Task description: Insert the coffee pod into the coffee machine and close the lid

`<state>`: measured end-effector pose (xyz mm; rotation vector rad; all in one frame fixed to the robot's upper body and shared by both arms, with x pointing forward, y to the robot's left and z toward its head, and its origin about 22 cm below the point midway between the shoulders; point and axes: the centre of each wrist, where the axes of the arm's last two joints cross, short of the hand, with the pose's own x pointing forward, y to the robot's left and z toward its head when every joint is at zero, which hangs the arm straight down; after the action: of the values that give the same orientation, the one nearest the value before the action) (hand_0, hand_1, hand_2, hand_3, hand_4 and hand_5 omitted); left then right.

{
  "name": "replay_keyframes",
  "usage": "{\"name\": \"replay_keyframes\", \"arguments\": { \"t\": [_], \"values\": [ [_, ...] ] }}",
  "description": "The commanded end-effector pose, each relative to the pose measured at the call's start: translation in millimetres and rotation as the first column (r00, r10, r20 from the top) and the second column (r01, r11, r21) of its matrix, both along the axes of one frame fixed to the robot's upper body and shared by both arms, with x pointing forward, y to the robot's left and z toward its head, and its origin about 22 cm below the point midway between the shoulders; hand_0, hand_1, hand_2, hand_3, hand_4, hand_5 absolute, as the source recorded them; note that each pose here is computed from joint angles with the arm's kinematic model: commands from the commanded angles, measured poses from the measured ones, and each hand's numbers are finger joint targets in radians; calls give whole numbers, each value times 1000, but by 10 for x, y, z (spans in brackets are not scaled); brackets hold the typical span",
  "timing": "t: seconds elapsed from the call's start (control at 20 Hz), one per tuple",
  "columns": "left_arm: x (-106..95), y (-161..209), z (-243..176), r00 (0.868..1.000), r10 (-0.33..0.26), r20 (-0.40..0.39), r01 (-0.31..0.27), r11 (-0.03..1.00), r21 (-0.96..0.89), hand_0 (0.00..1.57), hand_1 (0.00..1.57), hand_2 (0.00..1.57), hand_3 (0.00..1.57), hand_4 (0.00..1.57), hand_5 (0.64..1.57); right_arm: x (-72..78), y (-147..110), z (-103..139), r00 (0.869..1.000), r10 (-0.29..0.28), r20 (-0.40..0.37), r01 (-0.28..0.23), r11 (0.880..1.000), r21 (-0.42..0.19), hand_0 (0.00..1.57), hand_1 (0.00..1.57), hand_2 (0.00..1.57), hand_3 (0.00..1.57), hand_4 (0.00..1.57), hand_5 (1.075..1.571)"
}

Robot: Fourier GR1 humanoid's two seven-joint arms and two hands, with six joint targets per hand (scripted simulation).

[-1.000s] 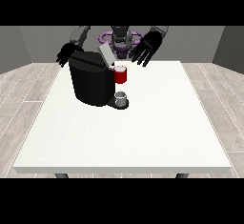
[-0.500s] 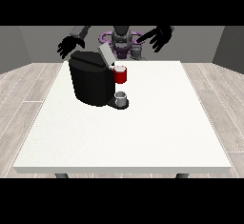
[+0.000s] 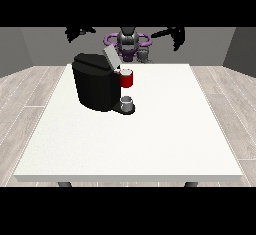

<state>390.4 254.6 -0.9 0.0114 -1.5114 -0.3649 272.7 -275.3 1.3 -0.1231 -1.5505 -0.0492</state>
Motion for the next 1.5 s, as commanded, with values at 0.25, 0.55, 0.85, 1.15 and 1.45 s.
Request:
{"name": "replay_keyframes", "arguments": {
  "t": [0.25, 0.55, 0.85, 1.15, 1.45],
  "values": [
    [-351, -159, -412, 998, -5, -68, -6, 986, -164, 0, 0, 0, 0, 0, 1571, 216, 69, 446, 991, 129, 41, -127, 991, -48, 0, 0, 0, 0, 0, 1571],
    [-380, -161, -279, 1000, -20, -22, 14, 972, -235, 0, 0, 0, 0, 0, 1571, 322, 52, 419, 984, 161, 71, -152, 982, -113, 0, 0, 0, 0, 239, 1571],
    [-566, -208, -224, 1000, -2, 4, 2, 973, -233, 0, 0, 0, 0, 112, 1571, 389, 264, 416, 972, 221, 81, -213, 972, -102, 0, 0, 0, 0, 123, 1571],
    [-813, -186, -239, 1000, -6, 10, 8, 962, -274, 0, 0, 0, 0, 0, 1571, 603, 116, 501, 985, 164, 51, -160, 984, -78, 0, 0, 0, 0, 0, 1571],
    [-718, -306, 236, 998, 19, 66, -3, 972, -235, 0, 0, 0, 0, 0, 1571, 734, 236, 361, 979, 194, 70, -190, 980, -59, 0, 0, 0, 0, 0, 1571]
  ]
}}
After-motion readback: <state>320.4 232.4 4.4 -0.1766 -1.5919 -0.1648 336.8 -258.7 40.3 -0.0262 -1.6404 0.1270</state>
